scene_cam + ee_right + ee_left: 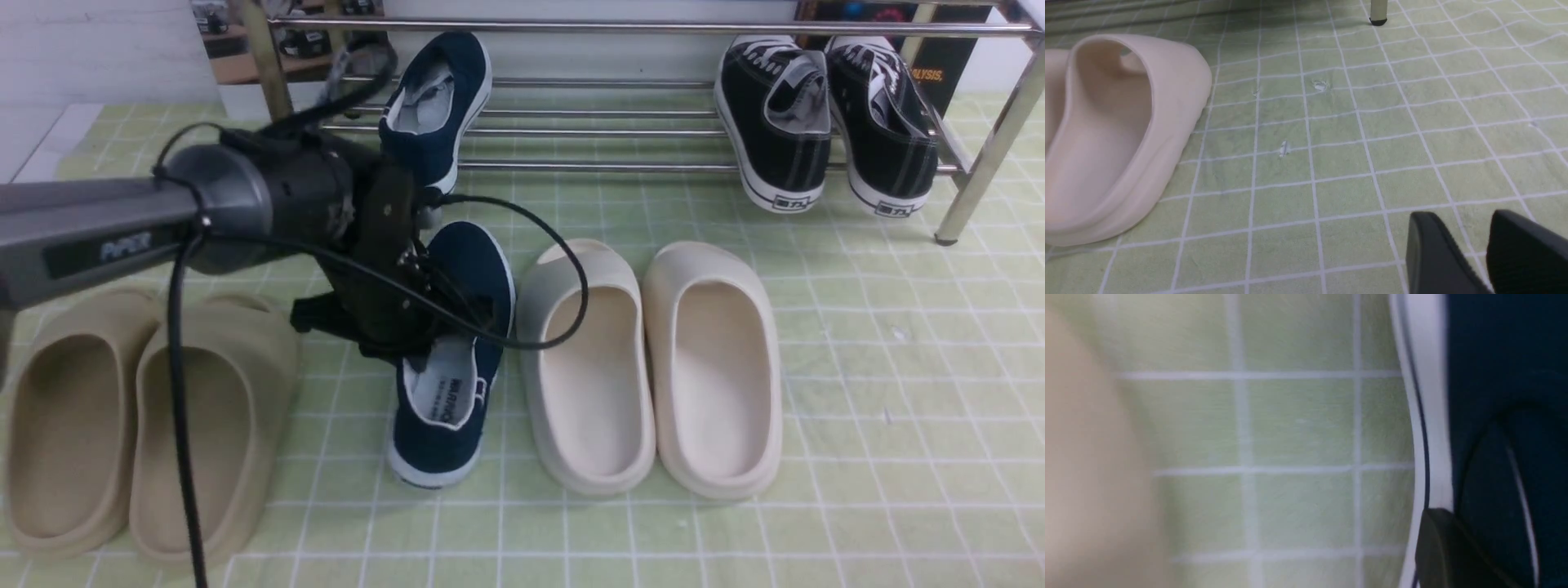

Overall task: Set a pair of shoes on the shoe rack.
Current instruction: Use the left arm to grab the shoe closest to it, then use the left arm to put a shoe into the shoe rack

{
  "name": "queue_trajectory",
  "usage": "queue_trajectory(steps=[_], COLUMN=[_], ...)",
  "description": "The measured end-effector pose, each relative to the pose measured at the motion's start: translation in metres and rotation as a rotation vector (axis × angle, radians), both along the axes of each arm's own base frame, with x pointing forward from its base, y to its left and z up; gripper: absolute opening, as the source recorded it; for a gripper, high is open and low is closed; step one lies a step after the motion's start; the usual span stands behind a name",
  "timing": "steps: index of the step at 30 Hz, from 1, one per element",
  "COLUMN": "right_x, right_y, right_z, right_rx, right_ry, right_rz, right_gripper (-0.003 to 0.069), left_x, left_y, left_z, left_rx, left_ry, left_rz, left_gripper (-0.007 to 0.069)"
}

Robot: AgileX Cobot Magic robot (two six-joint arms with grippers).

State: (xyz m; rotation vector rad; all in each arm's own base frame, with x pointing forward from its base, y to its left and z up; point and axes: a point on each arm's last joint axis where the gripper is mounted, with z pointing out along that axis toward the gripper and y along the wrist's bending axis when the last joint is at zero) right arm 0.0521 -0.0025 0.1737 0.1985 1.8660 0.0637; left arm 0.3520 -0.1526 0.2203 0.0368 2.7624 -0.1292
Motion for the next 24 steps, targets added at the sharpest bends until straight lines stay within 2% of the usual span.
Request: queue_trajectory(steps=[5, 8, 15, 20, 24], right_x=[0.0, 0.0, 0.0, 0.0, 0.0], right_y=[0.0, 0.0, 0.0, 0.0, 0.0], right_z=[0.0, 0.0, 0.0, 0.0, 0.0], right_rx=[0.0, 0.0, 0.0, 0.0, 0.0], right_ry=[0.0, 0.0, 0.0, 0.0, 0.0], right_rz=[0.0, 0.0, 0.0, 0.0, 0.0], right_gripper=[0.0239, 0.0239, 0.0239, 0.0239, 0.0239], left_x=[0.004, 0.019, 0.079, 0.112, 0.13], left_y=[-0.004, -0.014, -0.048, -0.059, -0.052], left_z=[0.074, 0.091, 0.067, 0.073, 0.08], left_rx=[-0.081, -0.116, -0.13, -0.171, -0.216], left_ry=[-0.145, -0.151, -0.034, -0.095, -0.173], left_rz=[-0.023, -0.055, -0.08, -0.061, -0.027], left_gripper=[0.0003, 0.0003, 0.0003, 0.0003, 0.0003])
